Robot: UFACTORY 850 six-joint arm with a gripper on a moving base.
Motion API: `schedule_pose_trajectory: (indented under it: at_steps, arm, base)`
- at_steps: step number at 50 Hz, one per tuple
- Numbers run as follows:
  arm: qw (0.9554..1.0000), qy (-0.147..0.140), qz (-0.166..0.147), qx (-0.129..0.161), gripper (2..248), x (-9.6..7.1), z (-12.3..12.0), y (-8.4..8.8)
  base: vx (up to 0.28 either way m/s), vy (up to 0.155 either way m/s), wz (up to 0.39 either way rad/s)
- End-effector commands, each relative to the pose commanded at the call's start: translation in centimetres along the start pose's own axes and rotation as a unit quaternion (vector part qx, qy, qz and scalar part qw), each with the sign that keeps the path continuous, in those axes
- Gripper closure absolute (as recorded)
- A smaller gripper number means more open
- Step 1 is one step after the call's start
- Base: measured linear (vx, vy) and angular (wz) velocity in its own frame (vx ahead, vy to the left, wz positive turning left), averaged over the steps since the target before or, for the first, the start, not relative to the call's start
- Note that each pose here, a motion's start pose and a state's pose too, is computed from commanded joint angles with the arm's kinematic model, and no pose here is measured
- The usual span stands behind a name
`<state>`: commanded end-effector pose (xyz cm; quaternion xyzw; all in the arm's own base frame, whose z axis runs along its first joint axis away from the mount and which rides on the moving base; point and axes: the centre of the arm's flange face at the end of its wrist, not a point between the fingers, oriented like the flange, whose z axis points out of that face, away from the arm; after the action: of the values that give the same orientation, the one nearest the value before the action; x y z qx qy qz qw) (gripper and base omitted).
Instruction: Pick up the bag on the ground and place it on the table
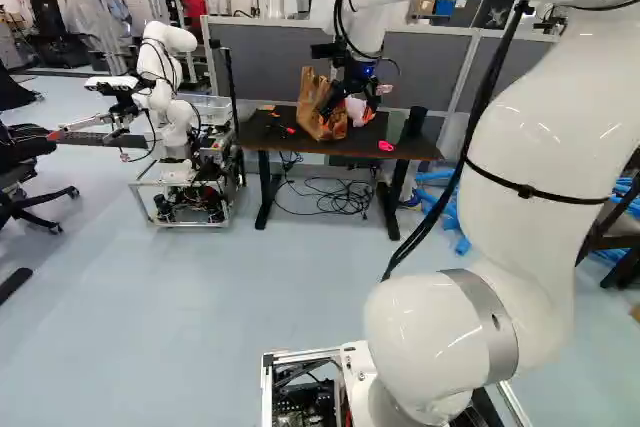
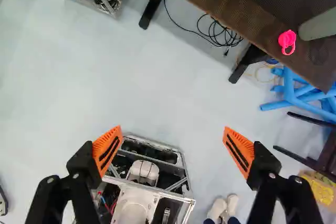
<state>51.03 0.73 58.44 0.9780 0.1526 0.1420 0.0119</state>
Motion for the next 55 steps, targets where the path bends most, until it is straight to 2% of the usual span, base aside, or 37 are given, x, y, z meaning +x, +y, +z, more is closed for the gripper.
schedule_pose_trajectory:
  at_steps: [15, 29, 41, 55]
  arm:
    - [0.9989, 0.043, 0.015, -0.015, 3, -1.9, 2.0, -0.4]
    - [0.9952, 0.089, 0.030, -0.029, 3, -4.1, 4.0, -1.0]
    - [0.9892, 0.133, 0.045, -0.041, 3, -6.3, 5.9, -1.6]
    - [0.9787, 0.188, 0.062, -0.054, 3, -9.4, 7.9, -2.4]
  base:
    - [0.000, 0.000, 0.000]
    - [0.000, 0.000, 0.000]
    - [0.000, 0.000, 0.000]
    - [0.000, 0.000, 0.000]
